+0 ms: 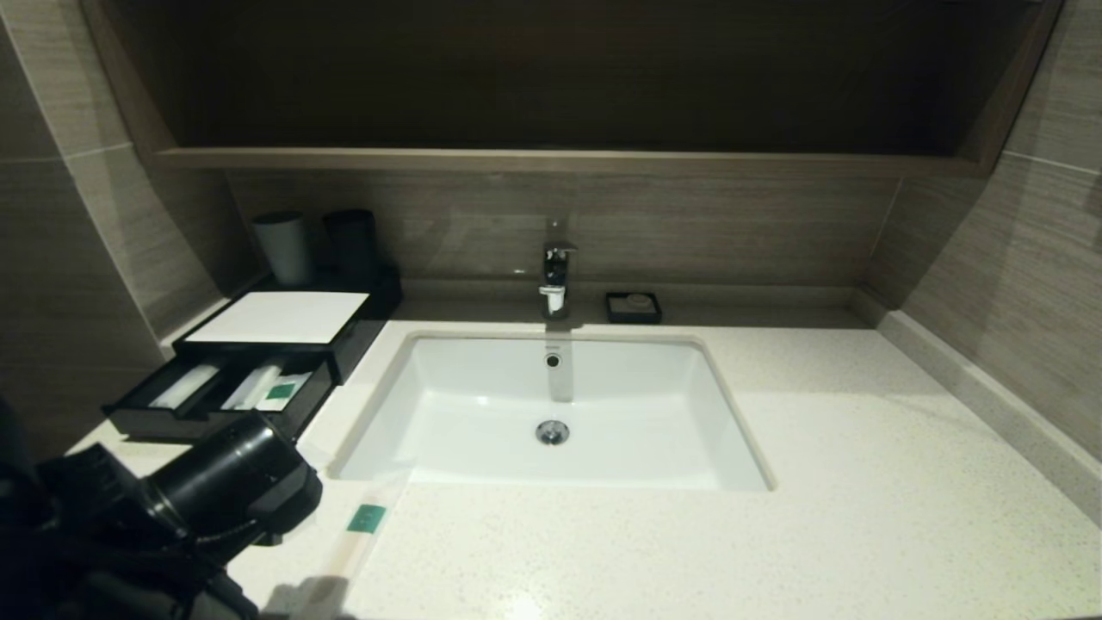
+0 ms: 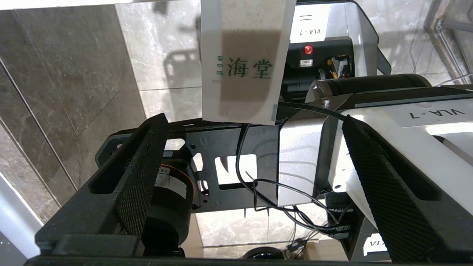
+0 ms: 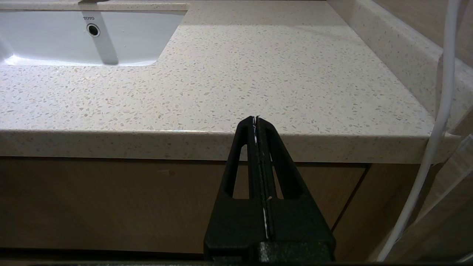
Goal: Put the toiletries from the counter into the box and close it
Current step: Pick up the bathroom toiletry
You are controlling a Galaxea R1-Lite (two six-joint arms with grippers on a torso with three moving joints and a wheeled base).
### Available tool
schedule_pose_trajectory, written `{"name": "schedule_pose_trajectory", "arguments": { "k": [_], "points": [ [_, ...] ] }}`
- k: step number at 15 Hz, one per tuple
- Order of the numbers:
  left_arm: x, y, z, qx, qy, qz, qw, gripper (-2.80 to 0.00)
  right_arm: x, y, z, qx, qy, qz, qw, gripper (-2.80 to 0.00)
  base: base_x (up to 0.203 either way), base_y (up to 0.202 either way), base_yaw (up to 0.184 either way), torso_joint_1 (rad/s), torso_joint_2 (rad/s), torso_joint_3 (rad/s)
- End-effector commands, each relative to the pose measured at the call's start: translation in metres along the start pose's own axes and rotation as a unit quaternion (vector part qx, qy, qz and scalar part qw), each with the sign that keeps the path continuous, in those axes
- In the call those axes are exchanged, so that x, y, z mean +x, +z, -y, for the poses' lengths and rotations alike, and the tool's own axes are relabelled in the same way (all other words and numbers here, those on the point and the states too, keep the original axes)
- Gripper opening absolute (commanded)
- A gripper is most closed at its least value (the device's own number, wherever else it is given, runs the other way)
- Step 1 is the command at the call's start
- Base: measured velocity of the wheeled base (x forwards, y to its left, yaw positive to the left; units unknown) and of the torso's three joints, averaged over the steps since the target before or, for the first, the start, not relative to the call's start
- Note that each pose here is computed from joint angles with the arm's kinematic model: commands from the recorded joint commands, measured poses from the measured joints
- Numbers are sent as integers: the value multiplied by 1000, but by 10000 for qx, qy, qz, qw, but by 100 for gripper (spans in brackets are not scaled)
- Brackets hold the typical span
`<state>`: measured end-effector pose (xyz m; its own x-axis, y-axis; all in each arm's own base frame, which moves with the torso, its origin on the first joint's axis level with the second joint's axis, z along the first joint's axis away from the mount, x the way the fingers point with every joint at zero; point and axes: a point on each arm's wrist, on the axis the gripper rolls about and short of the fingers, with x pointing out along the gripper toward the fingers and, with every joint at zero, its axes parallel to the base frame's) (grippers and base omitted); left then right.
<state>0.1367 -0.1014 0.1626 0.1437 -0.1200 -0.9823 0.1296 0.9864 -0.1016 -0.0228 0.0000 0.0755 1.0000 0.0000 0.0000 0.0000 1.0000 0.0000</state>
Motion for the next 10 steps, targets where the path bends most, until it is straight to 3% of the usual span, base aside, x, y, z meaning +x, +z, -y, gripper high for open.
{"name": "schedule_pose_trajectory", "arguments": {
  "k": [1, 10],
  "points": [
    [0, 0, 0, -17, 15, -23, 10000, 0, 0, 0, 0, 0, 0, 0, 10000, -280, 0, 0, 0, 0, 0, 0],
    [6, 3, 1, -18, 60, -81, 9999, 0, 0, 0, 0, 0, 0, 0, 10000, -280, 0, 0, 0, 0, 0, 0]
  ]
}}
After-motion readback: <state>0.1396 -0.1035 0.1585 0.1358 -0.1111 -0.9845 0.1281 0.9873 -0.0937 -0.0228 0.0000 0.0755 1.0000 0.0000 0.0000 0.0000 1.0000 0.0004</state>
